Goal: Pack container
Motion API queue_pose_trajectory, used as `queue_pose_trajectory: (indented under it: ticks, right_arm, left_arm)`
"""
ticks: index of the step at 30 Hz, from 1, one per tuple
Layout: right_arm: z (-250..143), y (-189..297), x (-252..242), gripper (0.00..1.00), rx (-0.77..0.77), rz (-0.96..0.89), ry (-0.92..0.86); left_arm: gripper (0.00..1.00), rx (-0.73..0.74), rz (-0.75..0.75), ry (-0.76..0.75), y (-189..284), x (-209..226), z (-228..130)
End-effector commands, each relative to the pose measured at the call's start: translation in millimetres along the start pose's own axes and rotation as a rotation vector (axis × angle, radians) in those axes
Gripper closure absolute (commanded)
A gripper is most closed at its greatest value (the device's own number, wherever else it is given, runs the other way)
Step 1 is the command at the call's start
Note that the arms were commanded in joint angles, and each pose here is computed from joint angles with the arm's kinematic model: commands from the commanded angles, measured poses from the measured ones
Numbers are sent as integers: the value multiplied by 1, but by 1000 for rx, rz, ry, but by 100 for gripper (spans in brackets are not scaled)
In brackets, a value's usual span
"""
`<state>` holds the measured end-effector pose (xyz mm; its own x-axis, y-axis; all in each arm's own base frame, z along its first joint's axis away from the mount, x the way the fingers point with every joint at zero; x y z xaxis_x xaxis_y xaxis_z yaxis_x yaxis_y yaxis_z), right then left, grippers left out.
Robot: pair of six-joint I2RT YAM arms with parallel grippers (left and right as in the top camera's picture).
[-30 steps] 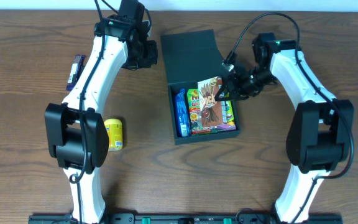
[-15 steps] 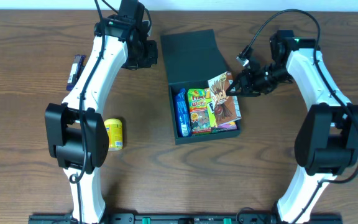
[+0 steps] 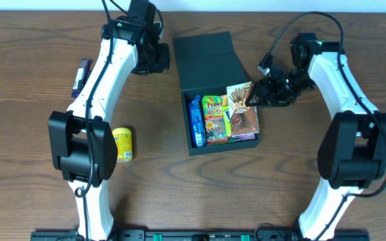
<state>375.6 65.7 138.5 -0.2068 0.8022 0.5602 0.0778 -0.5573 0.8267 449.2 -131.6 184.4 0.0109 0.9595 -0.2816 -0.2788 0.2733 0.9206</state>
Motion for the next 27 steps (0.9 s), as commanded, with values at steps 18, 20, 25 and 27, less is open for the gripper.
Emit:
queue_pose_trajectory:
  ticks: [18,20,25,27]
  right_arm:
    - [37,60,4,94,-186,-241,-16]
    - [37,62,1,98,-190,-273,-46]
    - [18,41,-5,98,-85,-265,-90]
    - [5,27,-9,98,-24,-246,-118]
  left_arm:
    - [94,63,18,-14,-3,1,-10]
    - [94,82,23,-15,-4,0,-14]
    - [94,167,42,46,-23,9,-36]
    - [95,206,9,56,-33,9,-46]
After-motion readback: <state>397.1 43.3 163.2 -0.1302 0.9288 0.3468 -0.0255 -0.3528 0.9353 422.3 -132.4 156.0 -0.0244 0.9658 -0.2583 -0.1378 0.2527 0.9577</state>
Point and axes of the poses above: each gripper's point midway between its finger pads, its own y axis back along the fingers, its own x axis along the line the jaws close on, z = x × y, the point moved 6 cm from there along y, back along the fingers, and after that the axes turned 2 degrees about y, right-handed, at the moved point
